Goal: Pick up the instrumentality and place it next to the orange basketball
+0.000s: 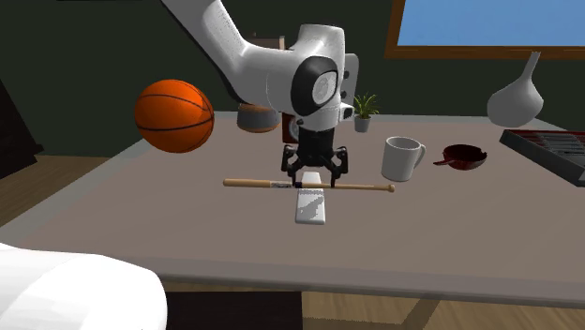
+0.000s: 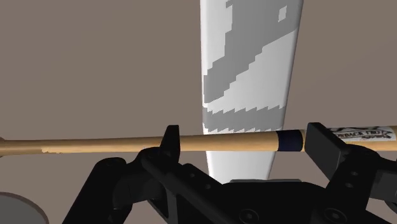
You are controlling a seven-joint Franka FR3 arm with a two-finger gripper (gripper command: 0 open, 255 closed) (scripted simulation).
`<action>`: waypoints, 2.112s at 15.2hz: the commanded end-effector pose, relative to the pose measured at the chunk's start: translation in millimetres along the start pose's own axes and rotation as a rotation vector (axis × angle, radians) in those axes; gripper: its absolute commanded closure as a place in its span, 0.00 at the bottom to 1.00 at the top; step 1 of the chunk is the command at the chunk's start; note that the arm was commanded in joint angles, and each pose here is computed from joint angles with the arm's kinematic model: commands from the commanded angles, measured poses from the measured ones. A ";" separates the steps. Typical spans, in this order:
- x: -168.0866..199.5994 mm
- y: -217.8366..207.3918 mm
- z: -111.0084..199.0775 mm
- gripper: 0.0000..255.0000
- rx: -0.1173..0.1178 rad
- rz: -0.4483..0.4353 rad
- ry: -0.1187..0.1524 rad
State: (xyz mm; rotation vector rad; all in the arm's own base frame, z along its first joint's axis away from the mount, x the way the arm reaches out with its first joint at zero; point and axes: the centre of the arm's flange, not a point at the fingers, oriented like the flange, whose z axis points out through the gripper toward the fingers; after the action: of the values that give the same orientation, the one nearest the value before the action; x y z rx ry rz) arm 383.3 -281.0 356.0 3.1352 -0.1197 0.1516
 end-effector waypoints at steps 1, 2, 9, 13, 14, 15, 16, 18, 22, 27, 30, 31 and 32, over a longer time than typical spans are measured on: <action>-17.7 4.3 32.0 1.00 0.006 0.000 -0.097; -14.2 -3.6 36.5 1.00 0.005 0.000 -0.097; 3.6 -10.0 -4.9 1.00 0.004 0.000 -0.098; 5.6 -10.1 -25.9 1.00 0.004 0.000 -0.098; 6.1 -10.1 -31.2 1.00 0.004 0.000 -0.098; 6.6 -10.1 -36.4 1.00 0.004 0.000 -0.098; 5.8 -9.6 -31.3 1.00 0.004 0.000 -0.097; -5.5 -7.3 -24.9 0.00 0.004 0.001 -0.097; -21.5 -4.3 -5.8 0.00 0.005 0.004 -0.097; -24.3 -4.5 23.5 0.00 0.005 0.004 -0.097; -24.3 -4.5 23.5 0.00 0.005 0.004 -0.097; -24.3 -4.5 23.5 0.00 0.005 0.004 -0.097; -24.3 -4.5 23.5 0.00 0.005 0.004 -0.097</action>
State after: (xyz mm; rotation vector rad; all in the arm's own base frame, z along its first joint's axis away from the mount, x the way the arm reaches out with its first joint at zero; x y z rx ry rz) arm 361.8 -274.8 330.5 3.1473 -0.1253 -0.0002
